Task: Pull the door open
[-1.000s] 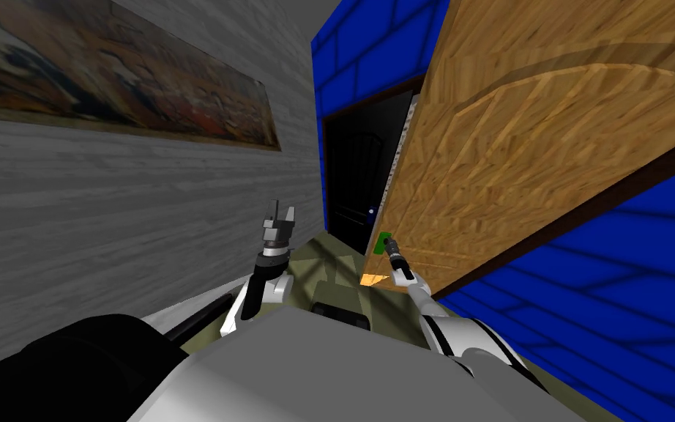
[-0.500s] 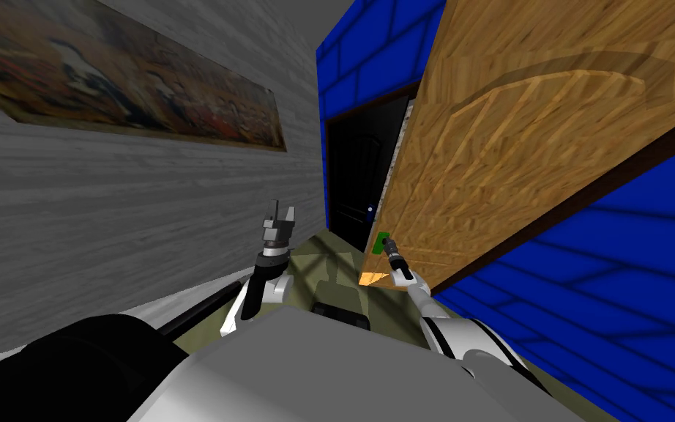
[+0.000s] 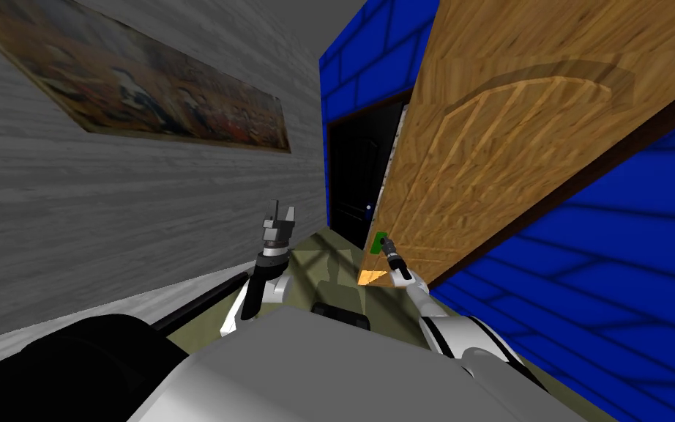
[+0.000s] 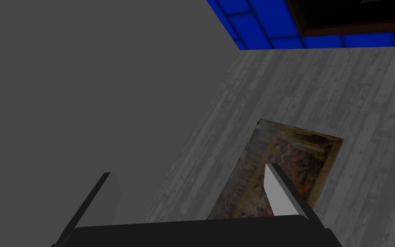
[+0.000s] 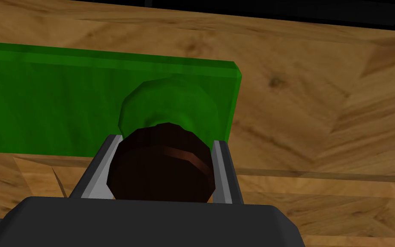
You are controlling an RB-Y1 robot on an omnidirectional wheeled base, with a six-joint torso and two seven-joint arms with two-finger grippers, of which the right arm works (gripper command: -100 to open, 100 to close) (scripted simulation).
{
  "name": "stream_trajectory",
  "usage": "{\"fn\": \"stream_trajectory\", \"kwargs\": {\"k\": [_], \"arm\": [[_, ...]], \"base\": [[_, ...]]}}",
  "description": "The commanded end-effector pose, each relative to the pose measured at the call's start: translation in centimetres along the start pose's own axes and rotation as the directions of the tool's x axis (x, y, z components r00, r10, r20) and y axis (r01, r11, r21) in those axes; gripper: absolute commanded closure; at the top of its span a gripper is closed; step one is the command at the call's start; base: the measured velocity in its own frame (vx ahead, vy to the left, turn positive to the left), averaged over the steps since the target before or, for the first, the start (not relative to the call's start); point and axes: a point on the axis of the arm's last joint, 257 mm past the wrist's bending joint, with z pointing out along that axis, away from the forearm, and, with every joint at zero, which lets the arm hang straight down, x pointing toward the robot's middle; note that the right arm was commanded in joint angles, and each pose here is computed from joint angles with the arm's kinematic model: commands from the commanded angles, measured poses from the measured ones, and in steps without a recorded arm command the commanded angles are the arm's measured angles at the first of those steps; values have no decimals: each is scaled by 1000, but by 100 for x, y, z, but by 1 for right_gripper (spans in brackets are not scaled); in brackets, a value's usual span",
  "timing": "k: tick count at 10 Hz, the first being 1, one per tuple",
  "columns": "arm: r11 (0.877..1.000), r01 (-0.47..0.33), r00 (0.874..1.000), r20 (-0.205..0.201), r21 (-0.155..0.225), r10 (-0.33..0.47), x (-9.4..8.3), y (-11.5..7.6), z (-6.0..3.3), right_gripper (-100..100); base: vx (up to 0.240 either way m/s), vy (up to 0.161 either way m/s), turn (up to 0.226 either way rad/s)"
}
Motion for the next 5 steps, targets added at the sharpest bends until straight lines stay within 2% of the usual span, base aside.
{"fn": "stream_trajectory", "kwargs": {"k": [1, 3, 5], "arm": [[1000, -2, 1000, -23, -3, 2, 80, 22, 9, 100], [1000, -2, 999, -45, -3, 2, 154, 25, 12, 100], [1000, -3, 998, -59, -4, 2, 200, 26, 14, 100]], "base": [[-132, -66, 55], [-186, -140, 96], [-133, -94, 48]]}}
